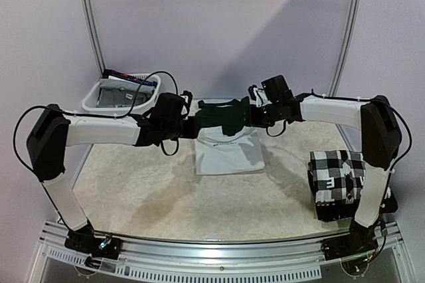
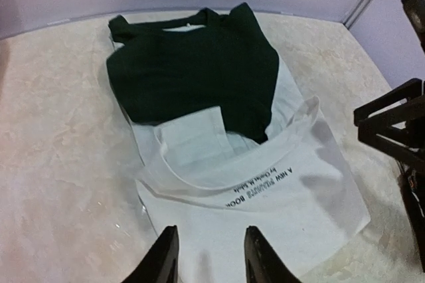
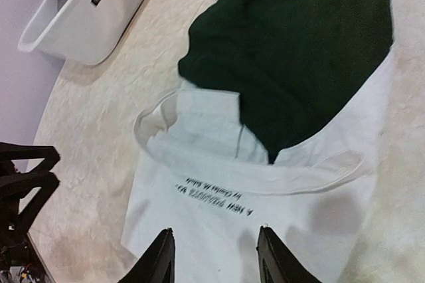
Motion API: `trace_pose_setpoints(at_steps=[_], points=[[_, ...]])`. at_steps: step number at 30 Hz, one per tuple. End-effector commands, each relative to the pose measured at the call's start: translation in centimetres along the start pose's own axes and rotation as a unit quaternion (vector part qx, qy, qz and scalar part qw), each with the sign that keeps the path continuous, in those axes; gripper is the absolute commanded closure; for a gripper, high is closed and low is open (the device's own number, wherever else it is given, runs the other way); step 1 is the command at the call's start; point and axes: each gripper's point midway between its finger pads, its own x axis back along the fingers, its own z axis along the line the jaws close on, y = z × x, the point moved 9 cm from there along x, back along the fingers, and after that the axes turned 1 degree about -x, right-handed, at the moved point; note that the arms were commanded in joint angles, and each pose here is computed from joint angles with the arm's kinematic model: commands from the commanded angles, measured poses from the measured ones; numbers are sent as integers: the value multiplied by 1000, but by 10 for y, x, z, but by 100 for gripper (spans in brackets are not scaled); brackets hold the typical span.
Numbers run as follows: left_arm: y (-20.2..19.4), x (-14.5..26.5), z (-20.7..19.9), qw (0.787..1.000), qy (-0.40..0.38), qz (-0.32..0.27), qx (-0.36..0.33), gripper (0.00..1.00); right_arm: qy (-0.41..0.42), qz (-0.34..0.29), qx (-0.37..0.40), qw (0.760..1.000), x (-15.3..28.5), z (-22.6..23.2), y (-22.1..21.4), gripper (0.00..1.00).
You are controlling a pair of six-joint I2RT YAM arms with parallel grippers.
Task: Fold and stack the mixed laundry pile
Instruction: Fold the rectangle-folded T-shirt at the center of the board, then adjust the 2/3-rectangle-folded T-shirt at the center of the board.
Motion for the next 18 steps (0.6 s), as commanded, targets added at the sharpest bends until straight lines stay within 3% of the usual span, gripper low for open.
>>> trace_pose_setpoints(at_steps=[1,6,18], points=[[-34,-8,-17,997,-57,48,-1,68,41,65,36,996,-16,17,-39,62],[-52,-19,-33,994,-85,73,-2,73,68,100,27,992,-38,15,-56,81],[-96,-26,-34,989,-92,114,-5,77,40,127,24,991,-88,-2,-63,88]])
